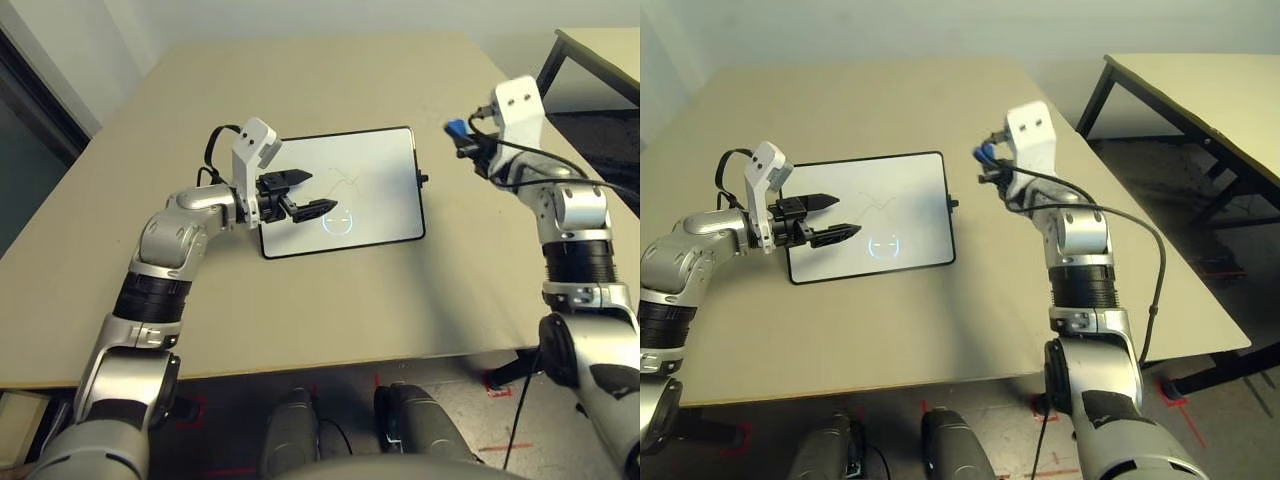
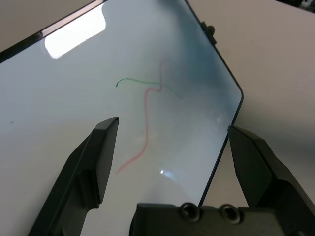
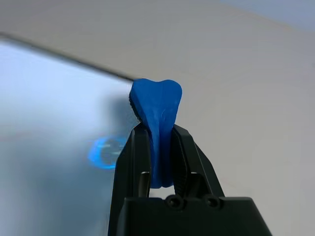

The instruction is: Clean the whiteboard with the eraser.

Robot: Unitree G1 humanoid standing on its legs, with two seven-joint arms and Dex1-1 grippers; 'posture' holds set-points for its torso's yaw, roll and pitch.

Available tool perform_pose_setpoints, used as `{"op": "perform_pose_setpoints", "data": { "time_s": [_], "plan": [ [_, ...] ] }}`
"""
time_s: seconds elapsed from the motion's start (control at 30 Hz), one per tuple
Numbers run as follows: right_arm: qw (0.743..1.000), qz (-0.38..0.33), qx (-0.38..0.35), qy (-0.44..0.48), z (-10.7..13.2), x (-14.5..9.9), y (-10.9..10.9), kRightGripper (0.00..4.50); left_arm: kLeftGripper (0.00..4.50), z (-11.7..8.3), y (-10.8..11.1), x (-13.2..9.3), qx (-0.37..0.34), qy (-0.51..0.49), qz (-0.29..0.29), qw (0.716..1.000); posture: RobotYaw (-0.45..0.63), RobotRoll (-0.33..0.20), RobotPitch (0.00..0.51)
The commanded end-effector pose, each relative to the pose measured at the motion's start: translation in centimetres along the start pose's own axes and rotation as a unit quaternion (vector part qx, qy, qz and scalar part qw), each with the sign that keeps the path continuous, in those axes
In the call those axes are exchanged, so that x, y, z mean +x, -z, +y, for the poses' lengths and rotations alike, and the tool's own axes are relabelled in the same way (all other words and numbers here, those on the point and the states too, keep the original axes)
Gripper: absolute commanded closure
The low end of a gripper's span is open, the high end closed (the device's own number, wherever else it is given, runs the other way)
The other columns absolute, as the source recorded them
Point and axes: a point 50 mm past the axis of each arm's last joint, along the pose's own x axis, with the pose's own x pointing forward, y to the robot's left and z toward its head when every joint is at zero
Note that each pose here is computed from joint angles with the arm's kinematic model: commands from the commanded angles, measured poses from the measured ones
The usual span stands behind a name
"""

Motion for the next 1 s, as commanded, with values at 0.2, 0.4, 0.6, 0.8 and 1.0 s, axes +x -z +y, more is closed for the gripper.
{"op": "perform_pose_setpoints", "data": {
  "time_s": [0.2,0.4,0.6,0.8,1.0],
  "plan": [
    [0.988,0.106,-0.097,-0.055,2.5,1.5,3.7,3.94,0.00,0.2,-0.6,-0.6,0.010,0.000,0.006,1.000,-0.03,0.000,0.092],
    [0.974,0.162,-0.122,-0.102,4.4,1.6,6.0,3.96,0.00,-0.3,-0.6,-0.7,0.007,0.006,0.003,1.000,-0.02,0.000,0.097],
    [0.967,0.179,-0.129,-0.129,5.6,1.2,6.7,3.99,0.00,-0.5,-0.5,-0.8,0.003,0.008,0.006,1.000,-0.02,0.000,0.102],
    [0.977,0.151,-0.135,-0.071,3.8,2.2,5.3,4.08,0.00,-0.4,-0.4,-0.8,0.002,0.008,0.008,1.000,-0.02,0.000,0.103],
    [0.981,0.109,-0.158,-0.017,1.8,3.2,2.7,4.09,0.00,-0.5,-0.3,-0.7,0.001,0.010,0.010,1.000,-0.02,0.000,0.102]
  ]
}}
